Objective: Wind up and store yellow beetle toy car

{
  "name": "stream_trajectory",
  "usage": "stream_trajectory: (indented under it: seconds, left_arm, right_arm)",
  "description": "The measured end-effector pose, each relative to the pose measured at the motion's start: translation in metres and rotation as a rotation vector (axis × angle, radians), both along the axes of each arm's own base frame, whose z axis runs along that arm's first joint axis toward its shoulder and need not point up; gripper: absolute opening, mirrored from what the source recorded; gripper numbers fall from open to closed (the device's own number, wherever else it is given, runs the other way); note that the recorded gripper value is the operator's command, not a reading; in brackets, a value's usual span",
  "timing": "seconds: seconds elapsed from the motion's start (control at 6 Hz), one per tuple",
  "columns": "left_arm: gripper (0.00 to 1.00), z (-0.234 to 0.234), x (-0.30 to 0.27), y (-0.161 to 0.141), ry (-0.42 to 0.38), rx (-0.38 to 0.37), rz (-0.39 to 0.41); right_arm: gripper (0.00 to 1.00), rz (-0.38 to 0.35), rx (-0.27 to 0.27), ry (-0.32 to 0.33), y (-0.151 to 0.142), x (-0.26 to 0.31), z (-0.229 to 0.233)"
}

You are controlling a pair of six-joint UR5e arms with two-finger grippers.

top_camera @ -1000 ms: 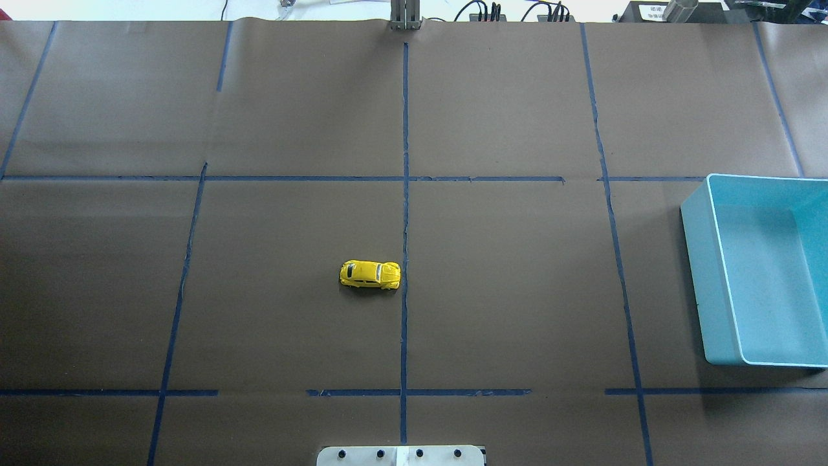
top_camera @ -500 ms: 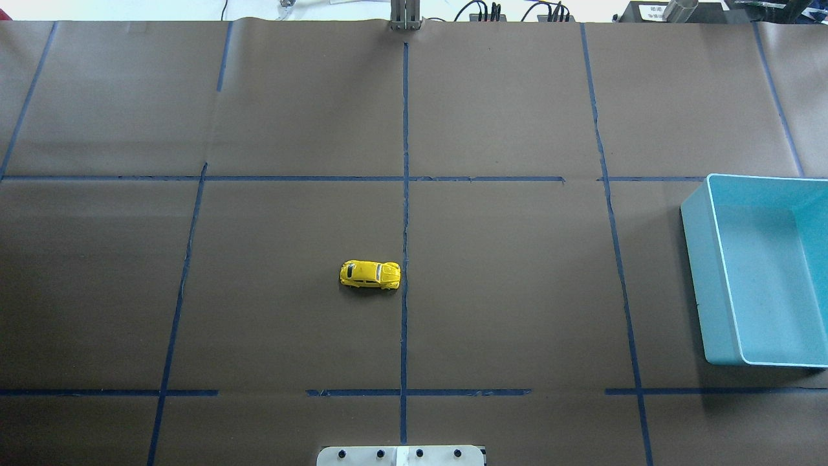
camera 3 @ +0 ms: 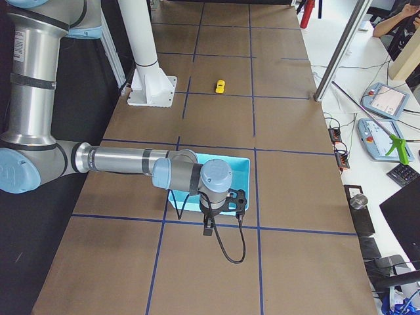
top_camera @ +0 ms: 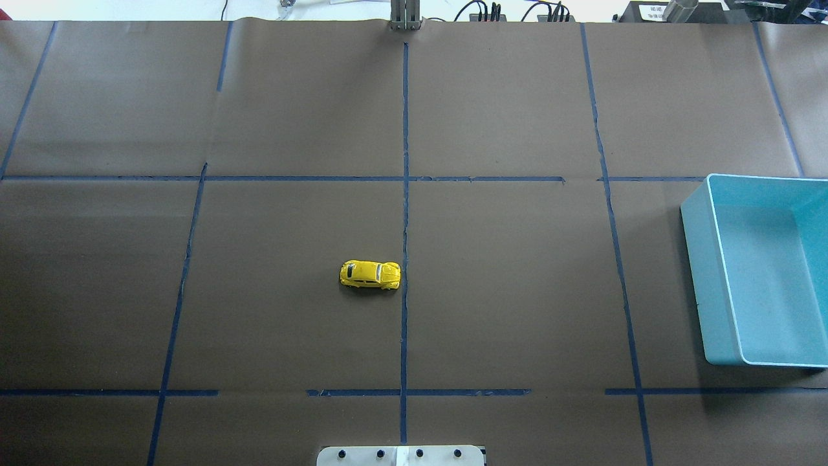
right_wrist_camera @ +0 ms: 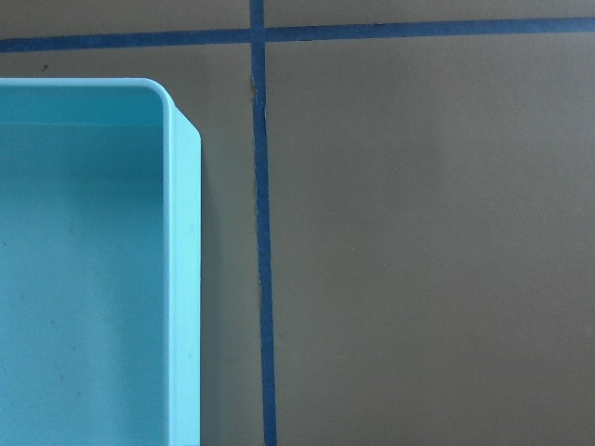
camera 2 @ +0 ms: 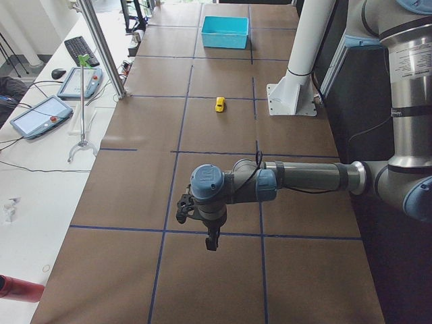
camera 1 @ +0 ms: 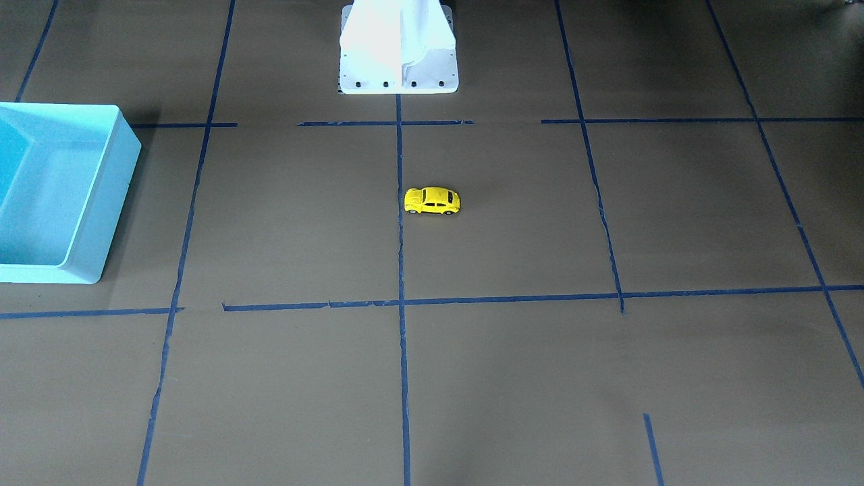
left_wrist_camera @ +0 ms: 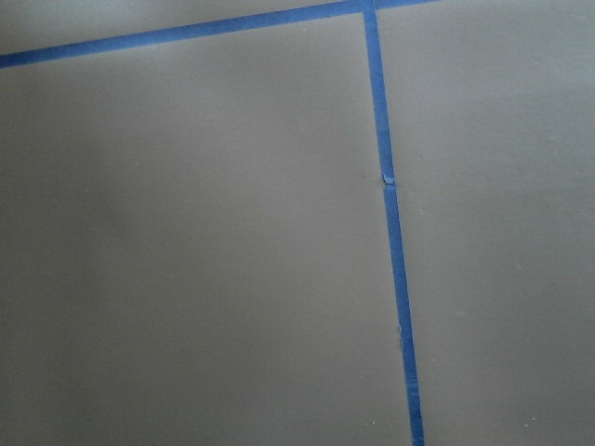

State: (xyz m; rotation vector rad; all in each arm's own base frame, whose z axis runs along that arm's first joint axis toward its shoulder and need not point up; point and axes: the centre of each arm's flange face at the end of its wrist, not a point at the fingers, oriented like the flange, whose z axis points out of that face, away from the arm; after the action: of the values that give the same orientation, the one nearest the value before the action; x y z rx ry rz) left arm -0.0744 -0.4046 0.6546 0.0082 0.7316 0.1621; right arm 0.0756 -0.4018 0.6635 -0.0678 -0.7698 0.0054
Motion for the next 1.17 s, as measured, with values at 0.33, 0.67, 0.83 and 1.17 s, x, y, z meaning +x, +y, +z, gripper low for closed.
stream_trajectory:
  seconds: [0.33,0.67,0.83,1.17]
  left_arm:
    - [1.0,-0.048,0.006,-0.025,0.003,0.066,0.015]
    - [1.0,-0.144,0.039,-0.081,0.001,0.061,0.086]
    - [1.0,-0.212,0.081,-0.12,-0.008,0.081,0.163]
    - [1.0,-0.324,0.186,-0.153,-0.041,0.227,0.342]
  right_arm:
    - [1.0,-0.036,0.056,0.034,0.002,0.014,0.0]
    - [1.0,-0.037,0.067,0.044,0.005,0.021,0.001]
    - [1.0,-0.036,0.067,0.042,0.004,0.021,0.002]
    - [1.0,-0.03,0.066,0.038,0.003,0.021,0.002]
